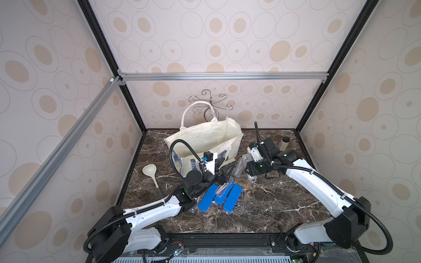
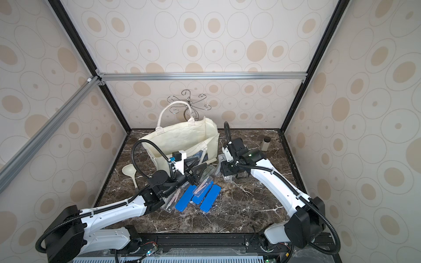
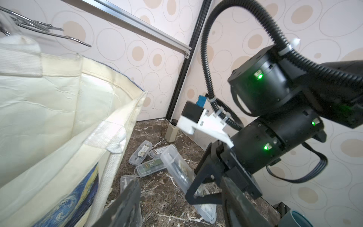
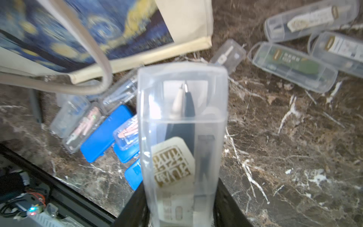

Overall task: Put the compass set into the canvas bag
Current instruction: Pick up the compass set at the center of the board.

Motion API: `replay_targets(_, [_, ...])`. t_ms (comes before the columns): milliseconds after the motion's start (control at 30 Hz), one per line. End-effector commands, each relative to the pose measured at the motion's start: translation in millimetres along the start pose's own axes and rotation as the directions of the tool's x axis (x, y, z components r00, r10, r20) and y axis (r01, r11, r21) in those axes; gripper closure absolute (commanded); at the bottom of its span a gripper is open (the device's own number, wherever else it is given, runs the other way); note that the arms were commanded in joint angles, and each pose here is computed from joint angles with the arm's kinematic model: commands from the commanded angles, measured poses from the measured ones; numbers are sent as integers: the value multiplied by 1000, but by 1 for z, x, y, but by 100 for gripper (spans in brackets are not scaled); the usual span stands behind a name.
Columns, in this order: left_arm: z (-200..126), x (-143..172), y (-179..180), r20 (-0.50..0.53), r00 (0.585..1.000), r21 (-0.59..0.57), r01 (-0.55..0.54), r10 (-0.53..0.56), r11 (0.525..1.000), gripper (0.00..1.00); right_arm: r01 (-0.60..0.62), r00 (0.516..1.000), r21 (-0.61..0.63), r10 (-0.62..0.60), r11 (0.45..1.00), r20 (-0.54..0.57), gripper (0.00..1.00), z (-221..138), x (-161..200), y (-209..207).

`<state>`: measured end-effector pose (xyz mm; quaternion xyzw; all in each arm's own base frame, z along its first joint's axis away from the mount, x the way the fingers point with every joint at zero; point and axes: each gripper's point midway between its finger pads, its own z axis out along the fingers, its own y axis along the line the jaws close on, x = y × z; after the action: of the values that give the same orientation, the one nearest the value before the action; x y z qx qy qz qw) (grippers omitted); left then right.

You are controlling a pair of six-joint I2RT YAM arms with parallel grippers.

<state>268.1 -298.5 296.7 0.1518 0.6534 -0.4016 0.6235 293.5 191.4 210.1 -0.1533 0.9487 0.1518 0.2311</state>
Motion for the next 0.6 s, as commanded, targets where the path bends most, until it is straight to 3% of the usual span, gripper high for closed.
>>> replay_targets(0, [-13,-8,18,24,998,-99,-57,59,993,34,59,997,-62,-56,996,46,64,-25,-19,18])
replay_targets(267, [-29,-13,36,19,995,-206,-93,99,974,32,186,969,-181,-150,966,196,64,-55,-83,67])
replay_targets(567, [-42,-10,49,12,995,-275,-93,101,957,32,289,938,-284,-212,914,274,64,-47,-146,117])
